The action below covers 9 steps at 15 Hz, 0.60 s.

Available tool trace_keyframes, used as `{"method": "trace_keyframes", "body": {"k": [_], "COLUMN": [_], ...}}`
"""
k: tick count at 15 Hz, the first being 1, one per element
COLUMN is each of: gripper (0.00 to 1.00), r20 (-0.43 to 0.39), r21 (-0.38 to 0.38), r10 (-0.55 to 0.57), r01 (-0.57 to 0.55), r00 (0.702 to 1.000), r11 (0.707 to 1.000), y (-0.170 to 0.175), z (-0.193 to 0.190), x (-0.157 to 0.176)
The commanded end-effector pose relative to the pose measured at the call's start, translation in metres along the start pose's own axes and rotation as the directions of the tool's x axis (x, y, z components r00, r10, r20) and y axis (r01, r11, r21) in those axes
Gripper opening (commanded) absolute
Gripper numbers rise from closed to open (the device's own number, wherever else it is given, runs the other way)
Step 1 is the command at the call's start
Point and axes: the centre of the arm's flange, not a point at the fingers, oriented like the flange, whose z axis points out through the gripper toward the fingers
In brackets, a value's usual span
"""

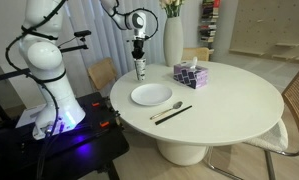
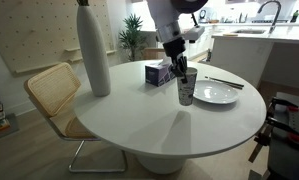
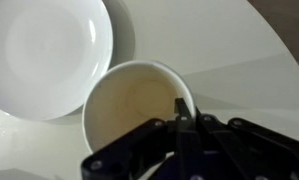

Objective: Move the cup backward

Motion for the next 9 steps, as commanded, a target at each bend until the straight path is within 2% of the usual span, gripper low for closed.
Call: {"method": "trace_keyframes", "body": {"k": [1,9], "gripper": [0.01,0.01], "r20": [0.019,0.011], "r21": [0.014,0.008], "r10": [0.030,0.011], "r01": [-0.031,-0.011], "r00": [0.999,1.000], "r11": [0.999,1.000], "y": [-0.001,-0.007], "z": [0.005,0.035], "x": [0.002,0.006]}}
